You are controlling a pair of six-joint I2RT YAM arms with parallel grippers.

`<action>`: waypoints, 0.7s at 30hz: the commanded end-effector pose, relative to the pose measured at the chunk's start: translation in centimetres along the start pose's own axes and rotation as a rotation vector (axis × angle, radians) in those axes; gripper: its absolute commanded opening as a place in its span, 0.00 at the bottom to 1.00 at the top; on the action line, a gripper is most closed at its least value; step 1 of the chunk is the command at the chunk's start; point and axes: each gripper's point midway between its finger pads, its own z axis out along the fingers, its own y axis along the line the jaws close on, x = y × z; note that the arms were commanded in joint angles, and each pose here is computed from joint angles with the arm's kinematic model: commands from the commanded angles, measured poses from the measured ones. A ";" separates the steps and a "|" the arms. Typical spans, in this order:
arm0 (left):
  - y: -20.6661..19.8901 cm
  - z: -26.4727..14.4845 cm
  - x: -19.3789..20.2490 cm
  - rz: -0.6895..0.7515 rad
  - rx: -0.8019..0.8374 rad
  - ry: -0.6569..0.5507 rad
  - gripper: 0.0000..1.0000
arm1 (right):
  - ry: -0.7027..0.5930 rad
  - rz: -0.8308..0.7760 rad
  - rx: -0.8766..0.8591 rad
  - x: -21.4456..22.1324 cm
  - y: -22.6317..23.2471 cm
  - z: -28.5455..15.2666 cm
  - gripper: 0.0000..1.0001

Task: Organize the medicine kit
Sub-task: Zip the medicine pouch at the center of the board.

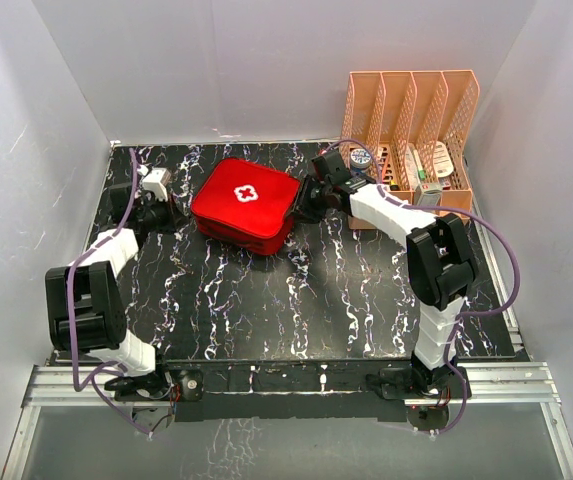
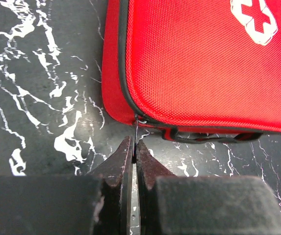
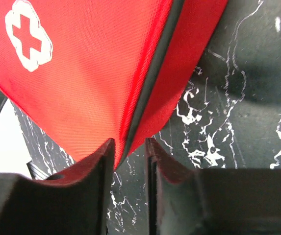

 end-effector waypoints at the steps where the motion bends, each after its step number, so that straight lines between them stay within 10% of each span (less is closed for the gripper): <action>1: 0.8 -2.9 -3.6 0.037 -0.053 -0.101 0.00 | -0.120 -0.048 -0.058 -4.4 2.0 -2.0 0.34; 21: -3.4 -3.2 -0.3 0.020 0.131 -0.028 0.00 | -0.060 -0.024 -0.094 -1.2 4.1 -4.3 0.40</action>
